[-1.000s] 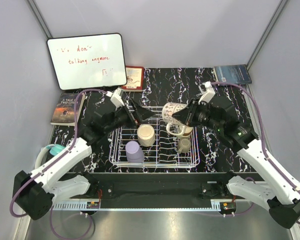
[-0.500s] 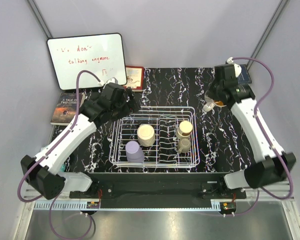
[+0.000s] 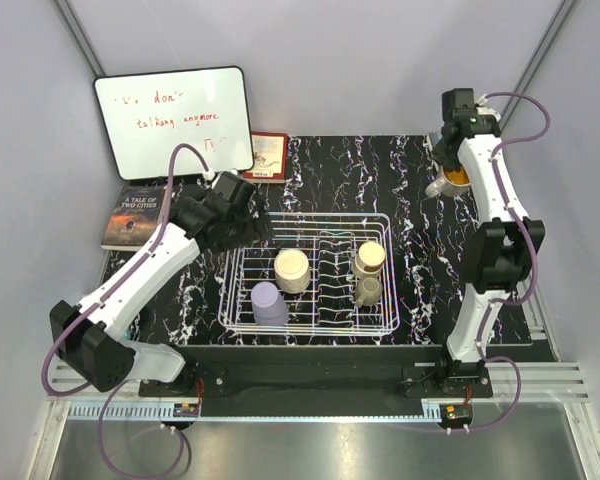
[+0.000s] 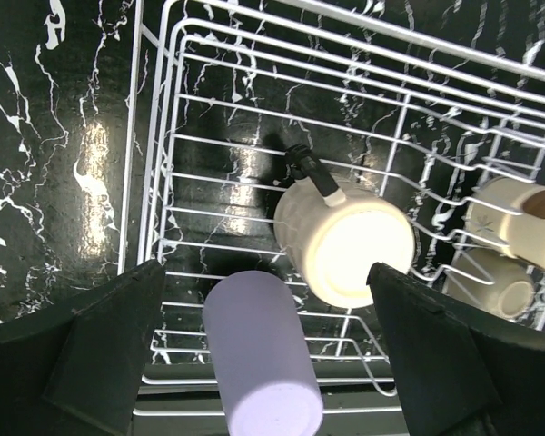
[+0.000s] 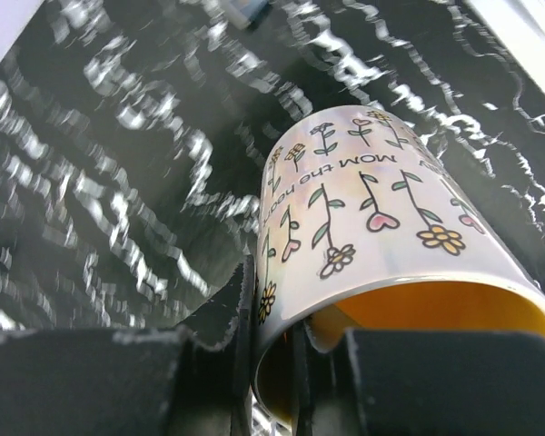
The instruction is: Unload the cups from the dish rack
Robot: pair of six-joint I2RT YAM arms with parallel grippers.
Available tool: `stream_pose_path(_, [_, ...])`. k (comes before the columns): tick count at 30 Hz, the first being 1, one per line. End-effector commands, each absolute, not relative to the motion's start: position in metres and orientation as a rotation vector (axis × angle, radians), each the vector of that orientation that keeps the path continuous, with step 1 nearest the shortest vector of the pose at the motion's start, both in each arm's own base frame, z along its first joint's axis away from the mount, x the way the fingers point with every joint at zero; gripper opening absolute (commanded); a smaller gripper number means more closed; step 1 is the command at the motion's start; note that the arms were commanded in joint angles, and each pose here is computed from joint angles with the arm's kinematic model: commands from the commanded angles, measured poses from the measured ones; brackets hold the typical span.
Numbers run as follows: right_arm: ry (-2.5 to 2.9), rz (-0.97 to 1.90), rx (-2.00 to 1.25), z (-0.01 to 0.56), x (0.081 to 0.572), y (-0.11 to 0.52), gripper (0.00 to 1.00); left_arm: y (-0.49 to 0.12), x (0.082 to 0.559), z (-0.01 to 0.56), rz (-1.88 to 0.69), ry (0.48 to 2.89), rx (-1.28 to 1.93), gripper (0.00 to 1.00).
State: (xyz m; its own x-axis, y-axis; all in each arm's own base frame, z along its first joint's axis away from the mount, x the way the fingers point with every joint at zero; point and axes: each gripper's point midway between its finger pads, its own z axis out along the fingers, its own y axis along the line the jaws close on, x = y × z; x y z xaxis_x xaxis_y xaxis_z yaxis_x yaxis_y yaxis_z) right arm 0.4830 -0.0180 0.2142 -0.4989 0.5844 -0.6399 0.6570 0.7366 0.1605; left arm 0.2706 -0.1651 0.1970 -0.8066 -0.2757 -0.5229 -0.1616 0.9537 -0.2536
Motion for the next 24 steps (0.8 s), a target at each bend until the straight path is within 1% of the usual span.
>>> stream_pose_path(1, [2.16, -0.156, 1.126, 0.22, 0.489, -0.068, 0.0, -0.161, 0.27, 0.183, -0.213, 2.571, -0.253, 0.99])
stream_pose_path(4, [2.182, -0.15, 1.184, 0.201, 0.493, -0.081, 0.0, -0.162, 0.272, 0.178, -0.202, 2.582, -0.244, 0.99])
stream_pose_path(10, [2.23, -0.24, 1.167, 0.167, 0.507, -0.098, 0.0, -0.164, 0.272, 0.166, -0.195, 2.608, -0.245, 0.99])
stream_pose_path(12, [2.216, -0.245, 1.151, 0.169, 0.515, -0.102, 0.0, -0.165, 0.271, 0.162, -0.202, 2.618, -0.246, 0.99])
stream_pose_path(16, [2.225, -0.291, 1.138, 0.155, 0.526, -0.113, 0.0, -0.166, 0.268, 0.156, -0.205, 2.632, -0.256, 0.99])
stream_pose_path(24, [2.276, -0.276, 1.225, 0.12, 0.521, -0.132, 0.0, -0.167, 0.268, 0.155, -0.211, 2.637, -0.258, 0.99])
